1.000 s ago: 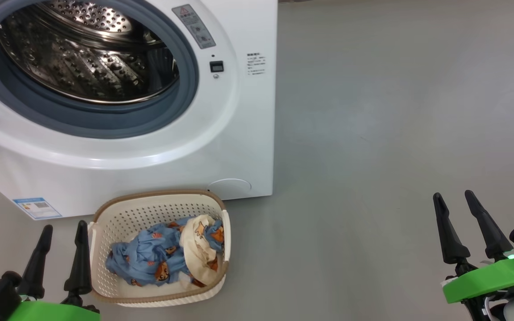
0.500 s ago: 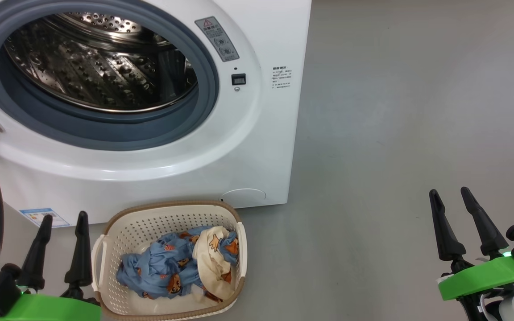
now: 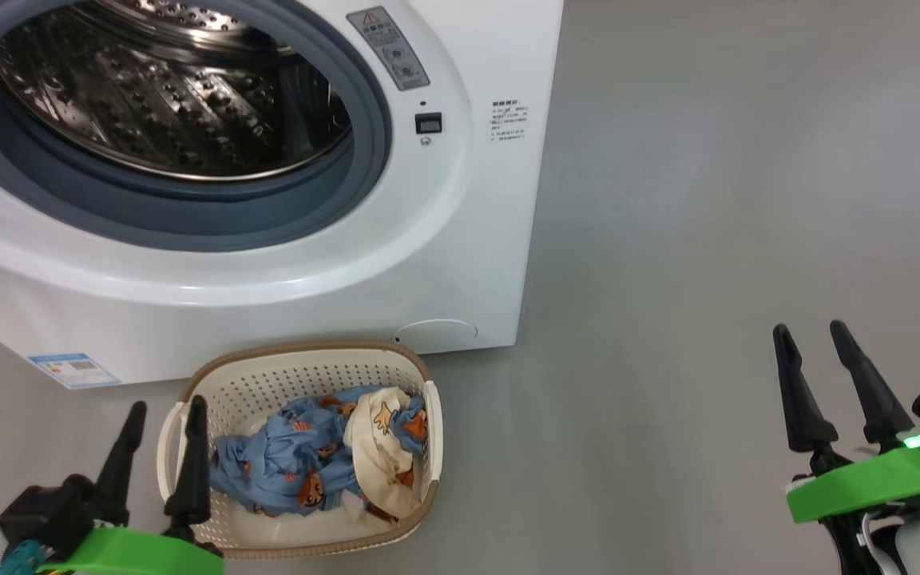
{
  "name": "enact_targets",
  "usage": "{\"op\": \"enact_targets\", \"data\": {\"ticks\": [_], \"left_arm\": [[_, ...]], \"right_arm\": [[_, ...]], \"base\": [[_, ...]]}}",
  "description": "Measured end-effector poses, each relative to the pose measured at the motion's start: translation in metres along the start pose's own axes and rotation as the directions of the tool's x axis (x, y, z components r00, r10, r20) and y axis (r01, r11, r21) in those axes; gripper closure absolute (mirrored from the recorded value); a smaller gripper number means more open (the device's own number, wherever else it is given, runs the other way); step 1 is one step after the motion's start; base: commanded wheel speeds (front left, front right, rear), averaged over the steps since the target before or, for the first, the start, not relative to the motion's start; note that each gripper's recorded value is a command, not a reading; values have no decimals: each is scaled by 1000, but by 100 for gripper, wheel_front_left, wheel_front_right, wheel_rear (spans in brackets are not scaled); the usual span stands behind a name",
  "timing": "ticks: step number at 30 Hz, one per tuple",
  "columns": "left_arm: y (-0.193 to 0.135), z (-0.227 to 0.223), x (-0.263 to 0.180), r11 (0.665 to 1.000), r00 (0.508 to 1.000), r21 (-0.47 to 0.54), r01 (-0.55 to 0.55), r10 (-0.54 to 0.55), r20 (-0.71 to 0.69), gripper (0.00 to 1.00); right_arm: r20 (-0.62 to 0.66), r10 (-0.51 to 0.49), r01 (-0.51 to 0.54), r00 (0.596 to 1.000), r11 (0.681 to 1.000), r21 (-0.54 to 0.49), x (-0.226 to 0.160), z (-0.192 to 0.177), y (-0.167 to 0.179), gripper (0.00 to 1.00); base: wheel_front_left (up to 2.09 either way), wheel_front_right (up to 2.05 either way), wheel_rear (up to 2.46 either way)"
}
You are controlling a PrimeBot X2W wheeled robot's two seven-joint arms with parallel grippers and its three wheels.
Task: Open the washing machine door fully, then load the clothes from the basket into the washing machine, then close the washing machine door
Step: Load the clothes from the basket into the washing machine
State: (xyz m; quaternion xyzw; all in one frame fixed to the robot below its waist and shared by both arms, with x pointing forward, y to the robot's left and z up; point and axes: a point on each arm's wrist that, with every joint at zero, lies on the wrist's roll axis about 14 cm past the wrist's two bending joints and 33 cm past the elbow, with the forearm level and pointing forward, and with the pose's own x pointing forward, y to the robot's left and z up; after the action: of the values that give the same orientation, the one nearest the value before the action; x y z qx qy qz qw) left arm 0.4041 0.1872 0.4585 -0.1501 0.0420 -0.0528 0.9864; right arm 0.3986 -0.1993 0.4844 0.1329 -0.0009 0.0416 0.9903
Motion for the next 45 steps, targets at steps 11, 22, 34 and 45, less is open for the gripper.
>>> {"op": "enact_targets", "data": {"ticks": [11,22,34,45], "left_arm": [[-15,-53,21,996,989,-87,13,-26,-149,0],[-14,-125,42,992,930,-124,-15,-32,-365,0],[-12,-208,63,996,808,-93,16,-68,-585,0],[-3,-267,87,995,684,-88,54,-101,-723,0]], "right_arm": [[6,0,0,1000,1000,7,24,-3,-1,0],[-1,-13,13,1000,1000,13,55,-15,-9,0],[-37,-34,34,999,999,0,86,-46,-21,0],[-94,-63,63,994,998,-5,100,-82,-36,0]], "base": [[0,0,0],[0,0,0],[0,0,0],[0,0,0]]}}
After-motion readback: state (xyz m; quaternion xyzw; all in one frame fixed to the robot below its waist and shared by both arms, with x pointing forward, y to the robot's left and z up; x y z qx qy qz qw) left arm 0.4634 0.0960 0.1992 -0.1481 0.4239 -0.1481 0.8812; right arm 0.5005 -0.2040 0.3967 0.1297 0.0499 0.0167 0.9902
